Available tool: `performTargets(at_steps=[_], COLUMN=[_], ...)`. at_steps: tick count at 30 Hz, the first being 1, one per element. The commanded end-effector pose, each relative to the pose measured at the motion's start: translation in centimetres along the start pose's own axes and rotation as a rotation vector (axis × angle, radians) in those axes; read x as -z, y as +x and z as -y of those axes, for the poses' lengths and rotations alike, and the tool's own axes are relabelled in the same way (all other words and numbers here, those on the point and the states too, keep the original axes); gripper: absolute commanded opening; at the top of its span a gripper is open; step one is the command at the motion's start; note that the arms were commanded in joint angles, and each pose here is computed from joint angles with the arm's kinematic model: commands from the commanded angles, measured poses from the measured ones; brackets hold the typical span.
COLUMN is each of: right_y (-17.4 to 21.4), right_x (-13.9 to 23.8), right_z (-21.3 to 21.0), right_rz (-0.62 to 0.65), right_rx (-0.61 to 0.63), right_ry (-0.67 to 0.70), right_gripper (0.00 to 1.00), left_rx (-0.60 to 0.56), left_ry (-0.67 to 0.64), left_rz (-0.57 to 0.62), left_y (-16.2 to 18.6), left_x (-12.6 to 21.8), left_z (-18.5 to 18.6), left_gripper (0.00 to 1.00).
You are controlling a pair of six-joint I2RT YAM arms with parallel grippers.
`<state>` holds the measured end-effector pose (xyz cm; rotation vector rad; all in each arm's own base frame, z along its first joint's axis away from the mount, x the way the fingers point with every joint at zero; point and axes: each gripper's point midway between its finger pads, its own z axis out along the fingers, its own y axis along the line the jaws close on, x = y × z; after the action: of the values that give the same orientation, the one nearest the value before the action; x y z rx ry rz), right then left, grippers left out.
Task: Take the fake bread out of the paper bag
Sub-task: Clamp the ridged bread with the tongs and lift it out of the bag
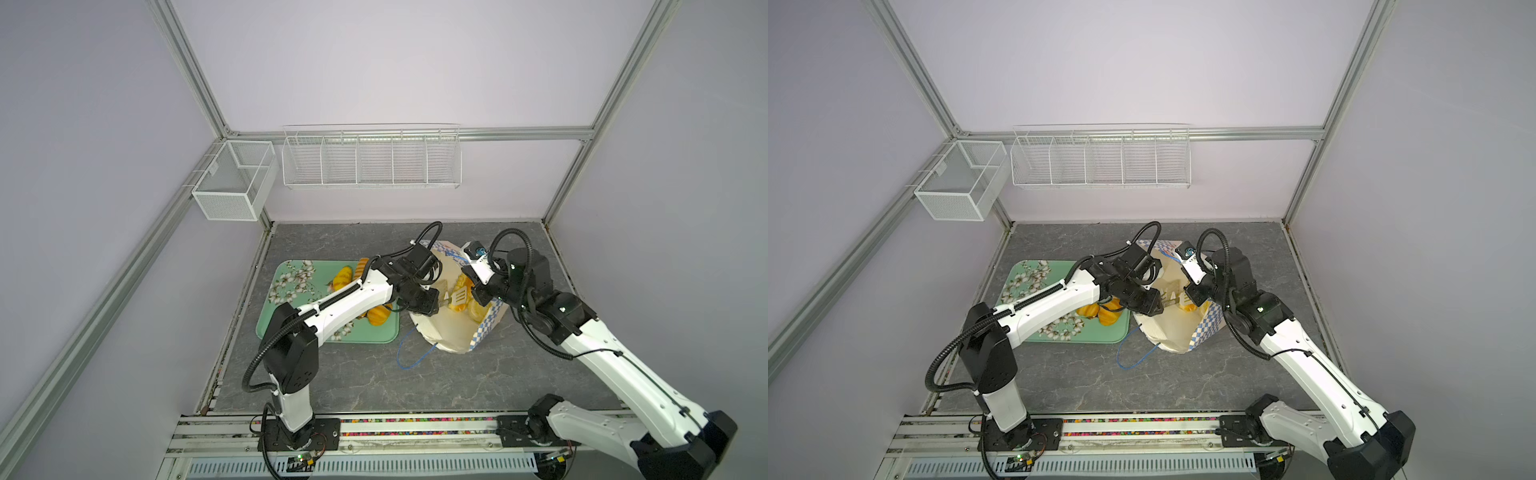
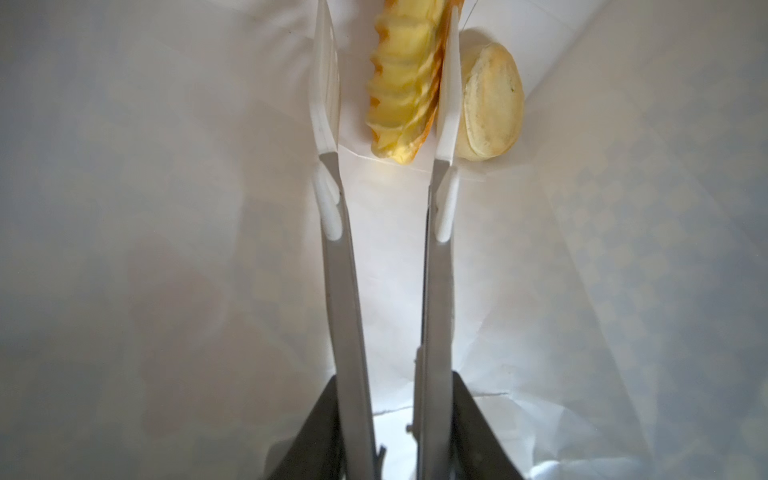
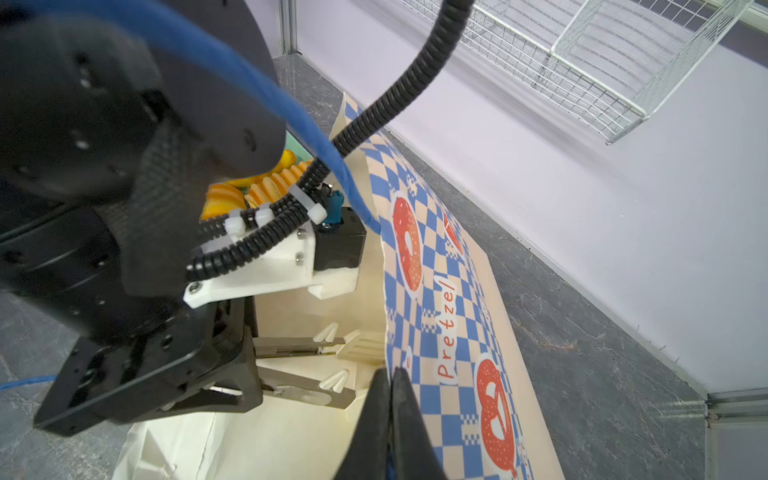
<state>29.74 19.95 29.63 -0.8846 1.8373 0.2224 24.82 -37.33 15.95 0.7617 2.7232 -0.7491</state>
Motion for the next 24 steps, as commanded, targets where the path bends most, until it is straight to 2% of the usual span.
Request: performTargets(at_steps=[1,5,12,24], right_y=[0.2,0.3,0.6,1.4], right_x=[0.1,0.3,0.9,1.0], right_z=[-0.2,-0.2,0.0,1.5], right_rz=[0.008,0.009,0.008,-0.028], right_rx=[-0.002,-0.003,-0.008,-0.069], right_ry=[-0.003,0.004,0.019,0.106], right_gripper=[0.07,0.07,0.07,0.07], left_rx=[-0.018,-0.032,-0.03,-0.073], left_ry=[0.131,0.182,0.178,0.106], left_rz=[0.034,0.044,0.076,0.156], left_y=[-0.8,-0.6,0.0,1.3], left_x=[0.6,1.2,2.8,8.8], left_z=[2.4,3.3,3.2,2.9], left_gripper=[0.35,0.29,0.08,0.03])
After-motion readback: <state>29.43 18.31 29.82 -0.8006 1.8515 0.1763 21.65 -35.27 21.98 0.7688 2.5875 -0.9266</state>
